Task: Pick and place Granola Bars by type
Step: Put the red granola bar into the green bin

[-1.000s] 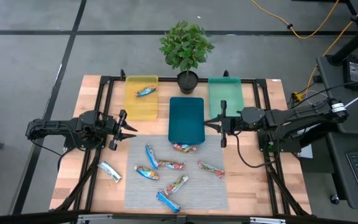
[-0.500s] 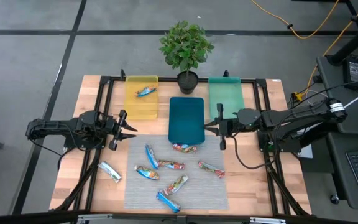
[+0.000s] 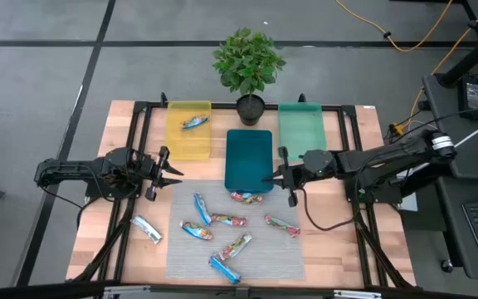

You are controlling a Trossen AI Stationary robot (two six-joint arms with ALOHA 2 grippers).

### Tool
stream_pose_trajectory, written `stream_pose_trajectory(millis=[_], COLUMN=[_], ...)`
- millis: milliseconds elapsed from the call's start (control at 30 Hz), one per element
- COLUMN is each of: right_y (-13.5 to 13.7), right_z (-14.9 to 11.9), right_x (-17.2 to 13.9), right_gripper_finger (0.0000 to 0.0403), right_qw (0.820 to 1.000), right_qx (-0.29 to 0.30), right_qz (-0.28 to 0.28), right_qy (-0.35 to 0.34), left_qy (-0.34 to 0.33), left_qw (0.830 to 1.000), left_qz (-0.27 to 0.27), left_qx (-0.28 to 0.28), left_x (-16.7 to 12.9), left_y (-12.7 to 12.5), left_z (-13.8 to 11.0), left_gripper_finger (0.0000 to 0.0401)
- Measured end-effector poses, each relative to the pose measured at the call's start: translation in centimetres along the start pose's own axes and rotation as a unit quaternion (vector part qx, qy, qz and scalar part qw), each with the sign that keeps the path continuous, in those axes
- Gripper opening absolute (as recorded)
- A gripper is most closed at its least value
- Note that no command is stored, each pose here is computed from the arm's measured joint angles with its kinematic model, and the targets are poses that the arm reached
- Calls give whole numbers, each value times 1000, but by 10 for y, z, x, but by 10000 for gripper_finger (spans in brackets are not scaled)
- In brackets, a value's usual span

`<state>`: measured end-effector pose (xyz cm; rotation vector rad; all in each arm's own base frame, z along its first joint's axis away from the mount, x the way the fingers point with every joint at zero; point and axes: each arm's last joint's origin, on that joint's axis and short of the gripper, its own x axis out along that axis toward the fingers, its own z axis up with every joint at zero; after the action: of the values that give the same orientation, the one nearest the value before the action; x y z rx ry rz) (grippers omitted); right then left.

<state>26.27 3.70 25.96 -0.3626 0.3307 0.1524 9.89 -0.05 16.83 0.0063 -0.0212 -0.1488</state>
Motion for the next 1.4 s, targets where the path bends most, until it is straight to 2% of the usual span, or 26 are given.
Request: stream_pose_trajectory(millis=[133,367,467,633,800,933,1133,1267,1400], right_y=[3,23,37,55,68,79,89,95,104], right_z=[-7,-14,-13,2,23,37,47,45,35], right_x=[7,7,3,-5,-15,-23,-30,-29,-21], right_gripper_finger=[14,20,46,122,194,233,258,265,266], right_qw=[998,994,992,989,986,985,979,973,963], right_qx=[57,63,46,49,84,103,148,170,185], right_qz=[8,20,9,-14,12,32,47,50,43], right_qy=[26,87,116,142,145,138,136,147,190], left_qy=[0,0,0,0,0,0,0,0,0], left_qw=[1000,1000,1000,1000,1000,1000,1000,1000,1000], left_qz=[0,0,0,0,0,0,0,0,0], left_qx=[0,0,0,0,0,0,0,0,0], left_x=[0,0,0,0,0,0,0,0,0], left_y=[0,0,0,0,0,0,0,0,0], left_z=[0,0,0,0,0,0,0,0,0], left_gripper_finger=[93,98,100,96,93,96,100,97,93])
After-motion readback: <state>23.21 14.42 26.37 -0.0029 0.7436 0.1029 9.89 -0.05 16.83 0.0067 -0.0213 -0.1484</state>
